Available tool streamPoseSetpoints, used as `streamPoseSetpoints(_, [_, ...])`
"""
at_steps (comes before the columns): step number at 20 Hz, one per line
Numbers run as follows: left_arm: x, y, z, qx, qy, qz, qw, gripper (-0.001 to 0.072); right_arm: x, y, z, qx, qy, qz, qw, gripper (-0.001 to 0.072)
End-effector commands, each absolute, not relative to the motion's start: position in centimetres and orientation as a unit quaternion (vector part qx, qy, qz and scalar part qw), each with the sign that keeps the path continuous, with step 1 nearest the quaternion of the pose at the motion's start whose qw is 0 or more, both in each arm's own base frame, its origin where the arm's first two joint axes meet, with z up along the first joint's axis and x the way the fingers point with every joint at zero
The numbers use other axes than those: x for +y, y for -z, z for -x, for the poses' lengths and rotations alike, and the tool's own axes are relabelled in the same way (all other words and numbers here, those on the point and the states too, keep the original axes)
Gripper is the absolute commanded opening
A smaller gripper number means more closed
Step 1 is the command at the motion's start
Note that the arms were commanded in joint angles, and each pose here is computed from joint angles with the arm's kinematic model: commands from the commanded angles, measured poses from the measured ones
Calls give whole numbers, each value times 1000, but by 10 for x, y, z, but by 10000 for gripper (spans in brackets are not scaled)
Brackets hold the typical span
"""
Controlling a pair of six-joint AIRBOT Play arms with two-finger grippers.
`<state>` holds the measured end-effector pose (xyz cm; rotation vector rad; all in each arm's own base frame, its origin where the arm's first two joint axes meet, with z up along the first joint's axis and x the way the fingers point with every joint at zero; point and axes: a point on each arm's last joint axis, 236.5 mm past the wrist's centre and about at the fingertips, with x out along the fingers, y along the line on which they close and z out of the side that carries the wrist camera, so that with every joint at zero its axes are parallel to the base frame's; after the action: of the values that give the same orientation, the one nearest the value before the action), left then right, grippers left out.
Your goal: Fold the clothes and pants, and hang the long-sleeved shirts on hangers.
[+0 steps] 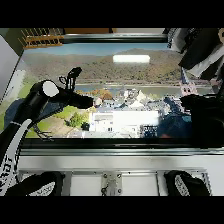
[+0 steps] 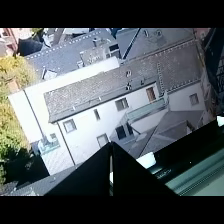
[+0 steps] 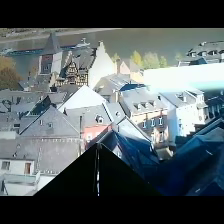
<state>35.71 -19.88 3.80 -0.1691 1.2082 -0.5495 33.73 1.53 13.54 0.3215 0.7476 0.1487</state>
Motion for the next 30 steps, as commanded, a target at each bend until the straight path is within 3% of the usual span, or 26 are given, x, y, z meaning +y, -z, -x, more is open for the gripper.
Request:
streamPoseSetpoints(1, [-199,-38,-357,560,255,78,784,15,16,-136,-337,363,-73,-156,916,34])
streamPoseSetpoints(11, [-204,-42,-360,554,255,95,787,16,16,-136,-337,363,-73,-156,916,34])
streamPoseSetpoints(12, [-198,-41,-365,544,254,74,796,141,16,-136,-337,363,-73,-156,916,34])
streamPoseSetpoints(13, [-181,-40,-374,536,242,29,808,639,16,-136,-337,363,-73,-156,916,34])
streamPoseSetpoints(14, [-156,-40,-386,530,208,-8,822,679,16,-136,-337,363,-73,-156,916,34])
streamPoseSetpoints(17, [-52,-39,-418,515,48,-87,851,678,16,-136,-337,363,-73,-156,916,34])
streamPoseSetpoints(19, [-5,-19,-420,526,-11,-108,844,678,16,-136,-337,363,-73,-156,916,34])
streamPoseSetpoints(28, [50,105,-408,634,-49,-99,765,678,16,-135,-337,363,-73,-156,916,34])
streamPoseSetpoints(29, [48,108,-408,639,-47,-101,761,653,16,-135,-337,363,-73,-156,916,34])
streamPoseSetpoints(30, [44,108,-408,642,-44,-104,759,362,16,-135,-337,363,-73,-156,916,34])
